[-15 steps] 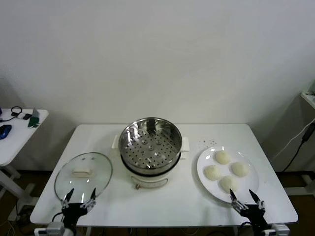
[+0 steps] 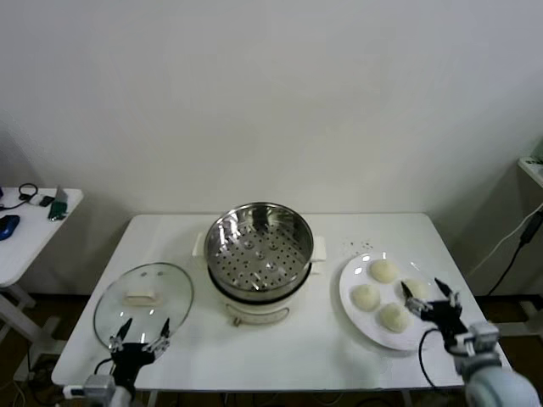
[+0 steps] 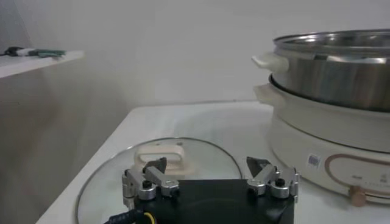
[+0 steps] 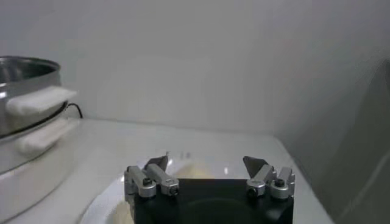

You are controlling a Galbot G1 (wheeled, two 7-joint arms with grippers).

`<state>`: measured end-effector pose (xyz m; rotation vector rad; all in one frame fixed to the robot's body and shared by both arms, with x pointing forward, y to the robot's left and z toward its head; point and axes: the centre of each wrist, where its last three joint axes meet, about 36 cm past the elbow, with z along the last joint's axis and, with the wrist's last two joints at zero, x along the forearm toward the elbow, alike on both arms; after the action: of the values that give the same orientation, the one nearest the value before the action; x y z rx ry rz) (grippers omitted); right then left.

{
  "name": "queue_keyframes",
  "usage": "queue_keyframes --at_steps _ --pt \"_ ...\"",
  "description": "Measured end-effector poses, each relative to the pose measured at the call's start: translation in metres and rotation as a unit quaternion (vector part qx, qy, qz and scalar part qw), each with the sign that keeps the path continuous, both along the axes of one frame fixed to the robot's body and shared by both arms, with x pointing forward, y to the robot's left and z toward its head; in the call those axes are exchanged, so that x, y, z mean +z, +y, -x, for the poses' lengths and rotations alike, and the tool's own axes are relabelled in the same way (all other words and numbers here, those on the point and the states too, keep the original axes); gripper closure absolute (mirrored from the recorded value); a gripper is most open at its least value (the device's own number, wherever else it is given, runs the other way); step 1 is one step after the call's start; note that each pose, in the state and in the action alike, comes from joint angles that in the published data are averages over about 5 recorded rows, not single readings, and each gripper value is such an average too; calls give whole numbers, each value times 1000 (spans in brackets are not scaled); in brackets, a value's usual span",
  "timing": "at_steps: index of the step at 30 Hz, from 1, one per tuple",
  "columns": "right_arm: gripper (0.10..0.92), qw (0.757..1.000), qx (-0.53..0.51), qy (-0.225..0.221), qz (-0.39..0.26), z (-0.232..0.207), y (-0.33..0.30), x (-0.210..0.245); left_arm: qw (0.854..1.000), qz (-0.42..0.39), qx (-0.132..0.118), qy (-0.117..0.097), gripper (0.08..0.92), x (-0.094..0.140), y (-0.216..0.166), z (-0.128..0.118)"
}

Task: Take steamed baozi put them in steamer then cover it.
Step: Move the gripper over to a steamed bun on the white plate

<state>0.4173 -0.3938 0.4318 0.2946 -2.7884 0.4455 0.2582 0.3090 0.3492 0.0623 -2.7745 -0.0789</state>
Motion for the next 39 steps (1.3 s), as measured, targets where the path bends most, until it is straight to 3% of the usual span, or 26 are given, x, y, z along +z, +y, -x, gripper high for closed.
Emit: queue_keyframes --at_steps 4,7,12,18,27,39 --pt "200 992 87 6 93 -52 -16 22 1000 -2 -2 -2 177 0 2 -4" --pt "200 973 164 19 162 -88 -28 38 1000 -1 -3 -3 177 0 3 -6" --pt "200 918 295 65 257 -140 -45 65 1000 0 -4 -4 177 0 3 -7" --pt "200 842 402 148 327 -193 -56 98 1000 -1 0 -7 177 1 7 -9" --pt "200 760 462 257 377 -247 -44 125 1000 -2 9 -7 177 -1 16 -10" --pt "200 732 465 330 371 -274 -10 96 1000 -4 17 -6 177 -5 25 -9"
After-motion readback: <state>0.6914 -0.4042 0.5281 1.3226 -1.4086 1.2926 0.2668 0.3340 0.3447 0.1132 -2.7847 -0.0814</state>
